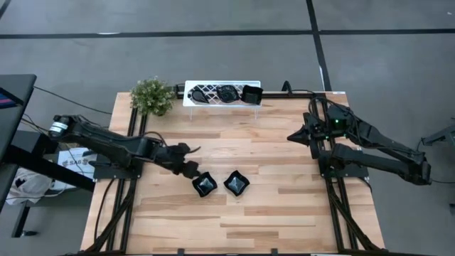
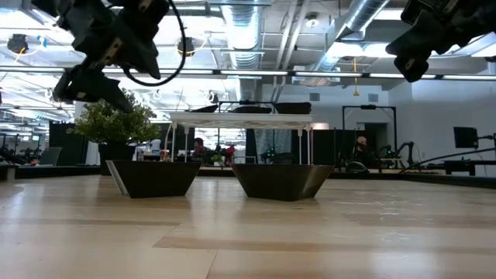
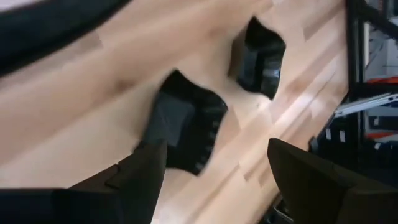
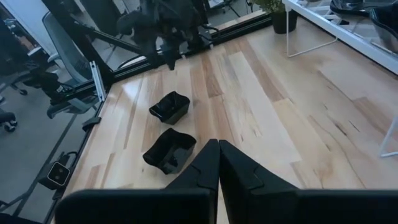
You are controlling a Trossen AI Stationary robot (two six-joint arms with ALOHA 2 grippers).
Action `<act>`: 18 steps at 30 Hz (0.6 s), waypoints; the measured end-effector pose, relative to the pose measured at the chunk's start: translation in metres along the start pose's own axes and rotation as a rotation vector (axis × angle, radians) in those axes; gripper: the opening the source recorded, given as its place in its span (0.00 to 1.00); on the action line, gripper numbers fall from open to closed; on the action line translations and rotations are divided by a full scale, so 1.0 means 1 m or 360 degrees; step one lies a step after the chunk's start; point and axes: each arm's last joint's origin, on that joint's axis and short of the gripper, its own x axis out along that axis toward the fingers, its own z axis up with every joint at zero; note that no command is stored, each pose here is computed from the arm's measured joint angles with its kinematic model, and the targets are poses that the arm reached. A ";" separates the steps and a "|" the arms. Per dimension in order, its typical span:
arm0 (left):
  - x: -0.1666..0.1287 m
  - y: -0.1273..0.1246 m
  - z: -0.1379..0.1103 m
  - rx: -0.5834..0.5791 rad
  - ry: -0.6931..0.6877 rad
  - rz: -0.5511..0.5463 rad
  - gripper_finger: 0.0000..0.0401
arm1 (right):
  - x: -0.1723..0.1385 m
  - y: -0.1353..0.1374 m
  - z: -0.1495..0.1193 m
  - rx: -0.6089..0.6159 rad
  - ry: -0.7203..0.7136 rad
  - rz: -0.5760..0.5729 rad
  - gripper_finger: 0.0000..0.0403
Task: Pick & Place Mini shaped plates
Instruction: Stack the black distorted square plate on top of the black distorted square plate on the shelf
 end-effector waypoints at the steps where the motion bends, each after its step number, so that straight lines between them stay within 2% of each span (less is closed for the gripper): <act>1: -0.003 0.003 0.000 0.0029 -0.0039 -0.0003 0.70 | 0.000 0.000 0.000 0.0001 0.0000 0.0000 0.00; 5: -0.007 0.006 0.006 0.0110 -0.0106 -0.0013 0.70 | 0.000 0.000 0.000 0.0000 0.0000 -0.0001 0.00; 9: 0.003 0.010 0.015 0.0116 -0.0098 0.0023 0.70 | 0.000 0.000 0.000 0.0002 -0.0002 -0.0024 0.00; 14: 0.023 0.018 0.021 0.0220 0.0100 0.0090 0.70 | 0.000 -0.001 0.000 0.0035 -0.0011 -0.0079 0.00; 18: 0.037 0.025 0.022 0.0223 0.0211 0.0152 0.70 | 0.000 -0.002 0.000 0.0044 -0.0011 -0.0084 0.00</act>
